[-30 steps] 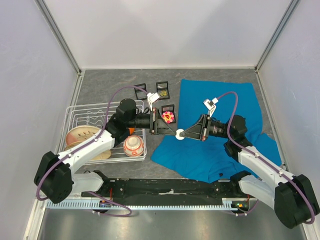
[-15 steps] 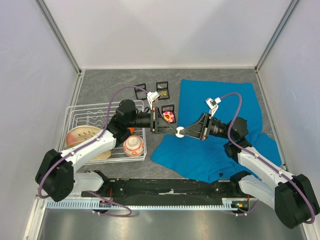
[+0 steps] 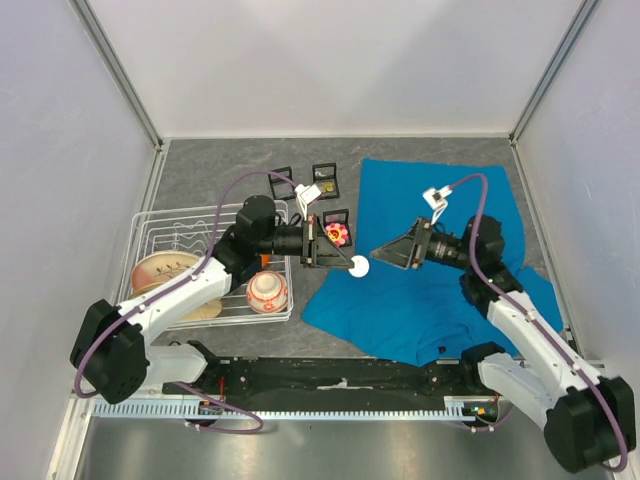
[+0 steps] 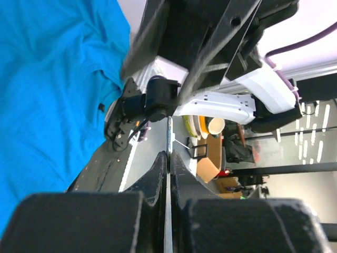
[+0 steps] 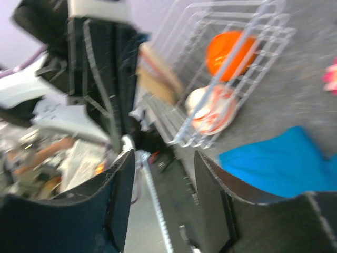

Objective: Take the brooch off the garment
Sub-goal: Close the brooch.

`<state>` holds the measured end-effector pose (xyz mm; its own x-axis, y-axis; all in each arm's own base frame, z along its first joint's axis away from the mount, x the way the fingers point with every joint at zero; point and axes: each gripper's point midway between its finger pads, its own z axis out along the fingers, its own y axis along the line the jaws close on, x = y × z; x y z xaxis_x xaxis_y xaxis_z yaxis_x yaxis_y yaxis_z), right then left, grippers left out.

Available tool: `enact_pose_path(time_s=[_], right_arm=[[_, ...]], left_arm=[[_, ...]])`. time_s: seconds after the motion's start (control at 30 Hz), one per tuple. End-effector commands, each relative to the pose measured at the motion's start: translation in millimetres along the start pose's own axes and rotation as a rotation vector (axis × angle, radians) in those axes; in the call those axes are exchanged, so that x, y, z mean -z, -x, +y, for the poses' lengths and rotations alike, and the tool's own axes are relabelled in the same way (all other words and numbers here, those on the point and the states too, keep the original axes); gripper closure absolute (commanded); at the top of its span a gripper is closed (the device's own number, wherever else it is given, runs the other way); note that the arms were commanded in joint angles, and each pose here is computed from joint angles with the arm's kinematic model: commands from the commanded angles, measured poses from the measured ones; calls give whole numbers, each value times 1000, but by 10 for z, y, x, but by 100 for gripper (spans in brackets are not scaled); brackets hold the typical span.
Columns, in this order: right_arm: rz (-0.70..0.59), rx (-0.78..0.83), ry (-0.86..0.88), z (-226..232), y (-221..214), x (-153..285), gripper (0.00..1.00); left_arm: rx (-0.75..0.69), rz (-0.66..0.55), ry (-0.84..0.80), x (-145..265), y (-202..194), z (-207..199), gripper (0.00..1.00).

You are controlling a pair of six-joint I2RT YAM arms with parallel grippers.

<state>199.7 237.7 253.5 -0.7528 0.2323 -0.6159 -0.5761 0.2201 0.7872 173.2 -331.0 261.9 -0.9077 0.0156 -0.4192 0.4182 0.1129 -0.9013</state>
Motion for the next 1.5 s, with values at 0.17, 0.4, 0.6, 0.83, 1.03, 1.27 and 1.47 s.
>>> enact_pose_path(time_s=[0.17,0.4,0.6,0.83,1.03,1.27,1.47], right_arm=[[-35,115,-121,2,251,207,37],[-21,61,93,366,187,39,30],[31,41,146,455,12,-126,34],[36,19,183,442,-42,-135,46],[32,1,207,483,-26,-142,50],[28,-7,212,512,-1,-144,39],[46,-17,220,481,-35,-161,58]], left_arm=[[-233,-12,49,109,117,-201,98],[-223,-17,22,81,136,-229,98],[-218,-10,3,78,123,-257,98],[-204,2,-39,71,92,-304,98],[-167,15,-86,56,43,-320,98],[-158,22,-83,70,12,-297,98],[-154,22,-97,65,20,-337,98]])
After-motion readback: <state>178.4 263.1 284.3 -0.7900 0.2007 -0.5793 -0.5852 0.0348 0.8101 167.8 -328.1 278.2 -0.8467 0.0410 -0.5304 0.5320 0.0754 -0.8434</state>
